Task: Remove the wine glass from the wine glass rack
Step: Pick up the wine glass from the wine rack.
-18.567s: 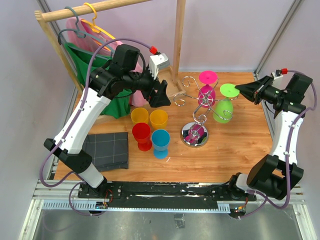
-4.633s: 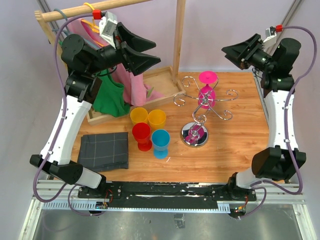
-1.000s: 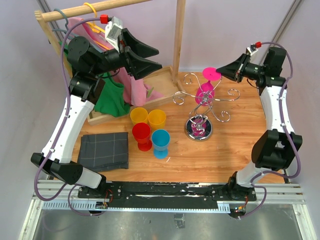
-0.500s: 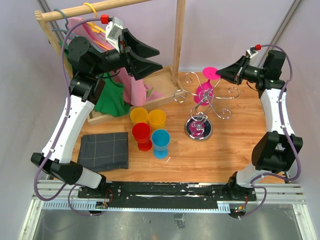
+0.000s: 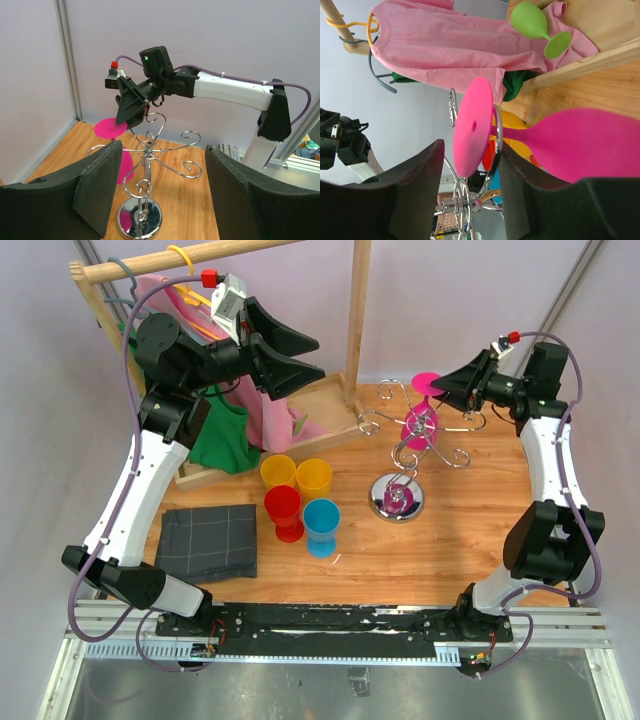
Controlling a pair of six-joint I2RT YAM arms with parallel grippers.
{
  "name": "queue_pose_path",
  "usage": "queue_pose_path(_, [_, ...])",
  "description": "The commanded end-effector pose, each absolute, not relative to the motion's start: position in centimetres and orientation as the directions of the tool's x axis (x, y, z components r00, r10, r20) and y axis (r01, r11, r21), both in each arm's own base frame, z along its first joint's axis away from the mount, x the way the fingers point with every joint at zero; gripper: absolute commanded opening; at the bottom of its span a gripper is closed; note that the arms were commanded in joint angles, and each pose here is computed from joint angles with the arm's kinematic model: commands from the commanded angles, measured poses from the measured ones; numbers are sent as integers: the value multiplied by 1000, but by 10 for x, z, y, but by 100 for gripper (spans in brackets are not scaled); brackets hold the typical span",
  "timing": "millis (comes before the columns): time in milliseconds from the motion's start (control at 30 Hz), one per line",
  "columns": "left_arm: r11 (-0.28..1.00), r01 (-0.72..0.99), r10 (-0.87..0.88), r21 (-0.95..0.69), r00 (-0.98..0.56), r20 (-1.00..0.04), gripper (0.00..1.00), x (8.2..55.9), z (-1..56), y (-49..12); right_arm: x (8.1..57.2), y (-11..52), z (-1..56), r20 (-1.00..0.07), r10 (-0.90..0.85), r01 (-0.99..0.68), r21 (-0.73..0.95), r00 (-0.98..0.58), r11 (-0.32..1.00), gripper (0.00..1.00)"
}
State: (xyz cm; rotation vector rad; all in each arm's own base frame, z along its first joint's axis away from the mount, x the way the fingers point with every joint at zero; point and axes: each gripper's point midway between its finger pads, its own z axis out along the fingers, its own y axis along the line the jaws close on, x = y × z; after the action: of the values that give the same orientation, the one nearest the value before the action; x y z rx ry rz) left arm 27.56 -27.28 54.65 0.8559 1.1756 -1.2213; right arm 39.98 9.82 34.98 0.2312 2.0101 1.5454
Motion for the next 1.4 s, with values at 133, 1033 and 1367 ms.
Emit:
queue_pose_path(133, [162, 985, -248, -65, -23, -968, 72, 262, 555, -272, 402, 93, 355, -366, 468, -234, 920, -804, 316, 55])
queue_pose_path(1033, [155, 985, -246, -72, -32, -969, 72, 262, 556, -273, 438, 60, 364, -400, 529, -224, 903, -749, 366, 60])
queue_pose_path(1367, [153, 985, -242, -75, -36, -969, 72, 263, 553, -274, 440, 60, 373, -416, 528, -251, 900, -740, 357, 49])
